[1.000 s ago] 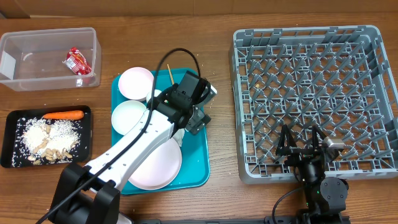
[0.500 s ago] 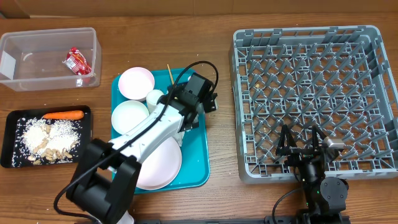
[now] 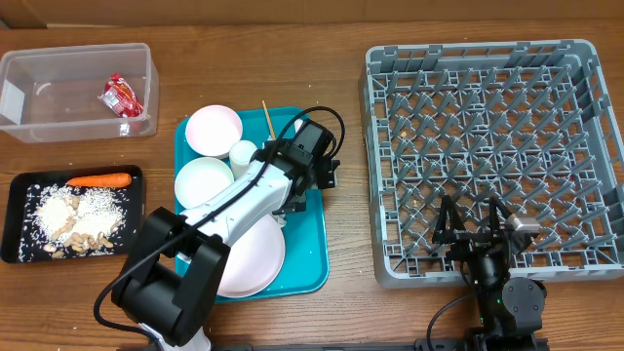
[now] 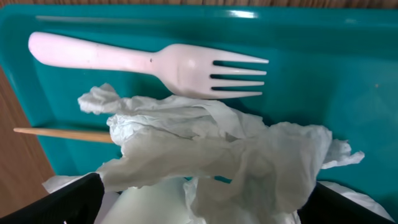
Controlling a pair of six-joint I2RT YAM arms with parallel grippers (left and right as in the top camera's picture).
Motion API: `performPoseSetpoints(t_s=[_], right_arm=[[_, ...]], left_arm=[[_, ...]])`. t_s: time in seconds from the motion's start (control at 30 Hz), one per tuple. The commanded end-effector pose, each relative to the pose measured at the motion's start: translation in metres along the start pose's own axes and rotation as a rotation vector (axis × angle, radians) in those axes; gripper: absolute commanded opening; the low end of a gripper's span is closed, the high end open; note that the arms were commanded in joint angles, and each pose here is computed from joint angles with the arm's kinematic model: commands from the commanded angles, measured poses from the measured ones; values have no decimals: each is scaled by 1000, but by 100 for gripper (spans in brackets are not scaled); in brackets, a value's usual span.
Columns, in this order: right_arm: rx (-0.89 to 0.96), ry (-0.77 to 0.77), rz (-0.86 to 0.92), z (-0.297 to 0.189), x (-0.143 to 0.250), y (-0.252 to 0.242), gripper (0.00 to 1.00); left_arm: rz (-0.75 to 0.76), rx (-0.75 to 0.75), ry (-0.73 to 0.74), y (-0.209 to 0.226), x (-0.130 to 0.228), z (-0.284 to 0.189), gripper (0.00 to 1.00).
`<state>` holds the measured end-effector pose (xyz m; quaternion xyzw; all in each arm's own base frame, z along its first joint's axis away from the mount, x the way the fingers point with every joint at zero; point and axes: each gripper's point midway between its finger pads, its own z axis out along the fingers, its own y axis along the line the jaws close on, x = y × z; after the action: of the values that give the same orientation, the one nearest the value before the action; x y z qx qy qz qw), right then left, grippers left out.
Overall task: Sort waste into correct bins and load items into the dishwasher rack
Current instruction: 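Reach the left gripper to the white napkin on the teal tray and grasp it, then carry the napkin left and release it into the clear bin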
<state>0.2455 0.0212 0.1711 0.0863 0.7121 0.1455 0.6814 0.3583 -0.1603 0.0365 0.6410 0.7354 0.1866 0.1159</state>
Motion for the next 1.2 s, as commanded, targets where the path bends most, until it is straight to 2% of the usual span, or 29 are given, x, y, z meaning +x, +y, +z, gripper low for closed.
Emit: performPoseSetpoints(t_s=[0.0,0.13,0.4,0.47,0.53,0.57,0.7,0.97,1.17], right_arm=[[15,-13,-3,0,0,-4,100],[15,-13,-3,0,0,-4,100],[15,-13,-3,0,0,-4,100],[15,-13,-3,0,0,-4,100],[15,-13,-3,0,0,-4,100],[15,-13,-3,0,0,-4,100],[15,-13,-3,0,0,-4,100],[15,-13,-3,0,0,-4,100],[15,-13,-3,0,0,-4,100]], left_arm=[[19,21,-32,-2,-10,1,95],[18,17,-35,-2,-10,1,78],[18,16,-35,-1,-10,1,34],[18,9,-26,0,-9,1,27],[16,-19,5,5,-4,1,15],[16,-43,29,9,0,0,4],[12,-115,81,22,6,-2,4],[-63,-113,45,17,-7,-6,4],[-303,-148,-6,38,-19,-27,4]])
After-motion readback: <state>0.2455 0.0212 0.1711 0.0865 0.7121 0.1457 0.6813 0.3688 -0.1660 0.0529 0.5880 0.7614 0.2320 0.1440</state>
